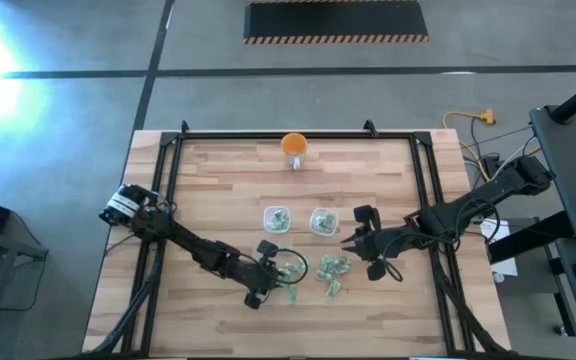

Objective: Pick and place Stevia / Truvia into bins
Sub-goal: Put the green stevia packet into the left transparent container

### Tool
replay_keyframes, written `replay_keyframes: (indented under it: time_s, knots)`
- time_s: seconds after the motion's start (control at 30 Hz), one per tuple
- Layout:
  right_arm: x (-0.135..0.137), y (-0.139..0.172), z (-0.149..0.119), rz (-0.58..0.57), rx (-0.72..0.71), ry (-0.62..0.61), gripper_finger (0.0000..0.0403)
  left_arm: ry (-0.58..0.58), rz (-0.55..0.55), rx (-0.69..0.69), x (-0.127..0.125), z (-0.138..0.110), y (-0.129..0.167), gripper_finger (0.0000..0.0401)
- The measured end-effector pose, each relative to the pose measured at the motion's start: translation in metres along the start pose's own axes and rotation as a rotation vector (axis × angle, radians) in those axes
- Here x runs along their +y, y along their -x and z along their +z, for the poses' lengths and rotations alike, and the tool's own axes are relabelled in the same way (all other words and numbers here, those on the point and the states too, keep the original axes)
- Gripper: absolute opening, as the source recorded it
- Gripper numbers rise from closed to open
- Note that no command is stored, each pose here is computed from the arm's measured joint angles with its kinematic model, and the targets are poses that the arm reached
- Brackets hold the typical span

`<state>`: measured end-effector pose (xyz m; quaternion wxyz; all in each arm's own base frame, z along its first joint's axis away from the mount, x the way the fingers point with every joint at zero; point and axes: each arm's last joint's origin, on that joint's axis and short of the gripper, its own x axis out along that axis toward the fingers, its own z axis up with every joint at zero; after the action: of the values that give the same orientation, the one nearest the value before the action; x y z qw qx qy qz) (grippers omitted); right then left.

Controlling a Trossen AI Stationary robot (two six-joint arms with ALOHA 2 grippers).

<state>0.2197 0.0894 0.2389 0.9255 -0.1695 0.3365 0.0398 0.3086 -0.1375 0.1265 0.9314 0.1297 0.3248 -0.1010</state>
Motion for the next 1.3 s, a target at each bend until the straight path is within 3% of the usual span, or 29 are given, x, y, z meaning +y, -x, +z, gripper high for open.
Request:
replay_keyframes:
  time_s: [0.37, 0.73, 0.93, 1.3]
  knots:
    - [0.0, 0.0, 0.0, 0.0, 0.0, 0.0, 0.0063, 0.0, 0.001, 0.001, 0.0, 0.0, 0.0, 0.011]
    - [0.0, 0.0, 0.0, 0.0, 0.0, 0.0, 0.0063, -0.028, 0.007, 0.004, 0.001, 0.0, 0.0, 0.0004]
    - [0.0, 0.0, 0.0, 0.0, 0.0, 0.0, 0.0063, -0.03, 0.017, 0.005, 0.003, -0.001, -0.001, 0.0002]
    - [0.0, 0.0, 0.0, -0.001, 0.001, 0.0, 0.0063, -0.106, 0.166, -0.016, 0.008, 0.01, 0.004, 0.0]
